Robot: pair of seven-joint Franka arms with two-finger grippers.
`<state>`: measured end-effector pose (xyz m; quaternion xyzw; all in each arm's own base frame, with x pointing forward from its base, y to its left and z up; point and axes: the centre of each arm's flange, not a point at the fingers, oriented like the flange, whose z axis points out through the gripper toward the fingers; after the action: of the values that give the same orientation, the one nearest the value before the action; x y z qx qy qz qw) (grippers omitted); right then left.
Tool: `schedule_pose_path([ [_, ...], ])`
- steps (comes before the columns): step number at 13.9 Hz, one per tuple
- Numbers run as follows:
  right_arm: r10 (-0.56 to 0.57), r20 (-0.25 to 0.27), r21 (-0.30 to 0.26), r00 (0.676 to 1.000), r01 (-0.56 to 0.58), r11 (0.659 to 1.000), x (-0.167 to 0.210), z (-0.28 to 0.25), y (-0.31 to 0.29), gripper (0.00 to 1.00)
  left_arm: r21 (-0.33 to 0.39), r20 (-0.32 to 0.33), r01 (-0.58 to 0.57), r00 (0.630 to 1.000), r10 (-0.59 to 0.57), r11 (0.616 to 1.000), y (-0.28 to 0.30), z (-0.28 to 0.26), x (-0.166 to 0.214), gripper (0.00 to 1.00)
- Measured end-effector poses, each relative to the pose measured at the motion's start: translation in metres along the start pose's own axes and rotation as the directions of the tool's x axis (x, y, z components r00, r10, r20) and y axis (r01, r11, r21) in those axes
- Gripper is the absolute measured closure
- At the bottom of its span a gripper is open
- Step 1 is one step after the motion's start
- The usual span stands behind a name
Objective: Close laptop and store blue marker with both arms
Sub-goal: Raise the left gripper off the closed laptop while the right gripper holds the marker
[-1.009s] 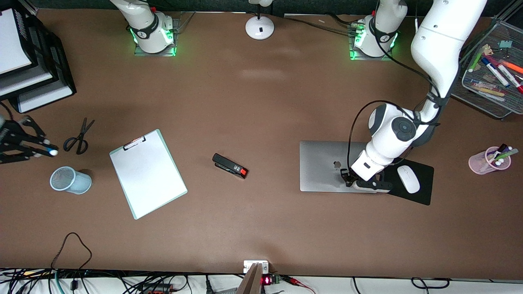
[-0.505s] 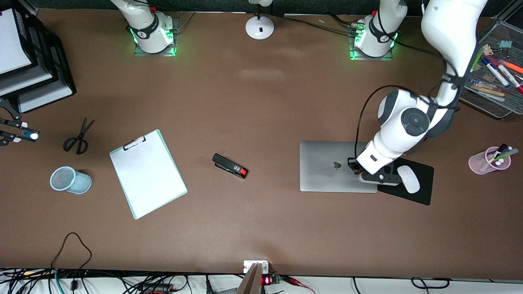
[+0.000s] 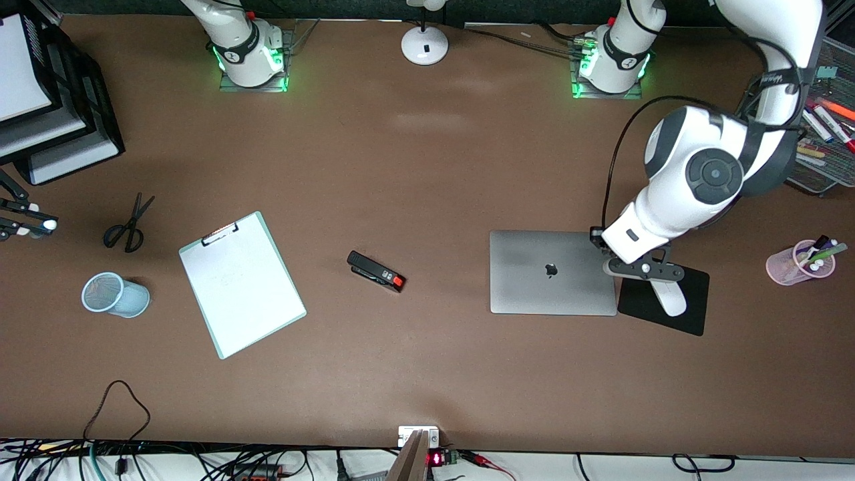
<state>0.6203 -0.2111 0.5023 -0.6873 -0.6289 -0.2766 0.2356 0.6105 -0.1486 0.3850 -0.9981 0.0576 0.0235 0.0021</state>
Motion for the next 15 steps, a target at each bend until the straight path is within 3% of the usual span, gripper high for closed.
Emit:
schedule_pose_path([
  [5, -0.062, -0.213, -0.045, 0.975, 0.053, 0.998, -0.103, 0.033, 0.005, 0.82, 0.013, 0.028, -0.015, 0.999, 0.015, 1.000, -0.004, -0.022, -0.006, 0.30],
  [8, -0.075, -0.292, -0.078, 0.953, 0.054, 0.995, -0.137, 0.050, 0.006, 0.82, 0.022, 0.052, -0.029, 0.998, 0.028, 0.999, -0.011, -0.058, -0.006, 0.01],
  [15, -0.071, -0.408, -0.131, 0.910, 0.019, 0.991, -0.190, 0.080, 0.005, 0.82, 0.026, 0.115, -0.047, 0.992, 0.043, 0.999, -0.053, -0.152, -0.017, 0.00],
])
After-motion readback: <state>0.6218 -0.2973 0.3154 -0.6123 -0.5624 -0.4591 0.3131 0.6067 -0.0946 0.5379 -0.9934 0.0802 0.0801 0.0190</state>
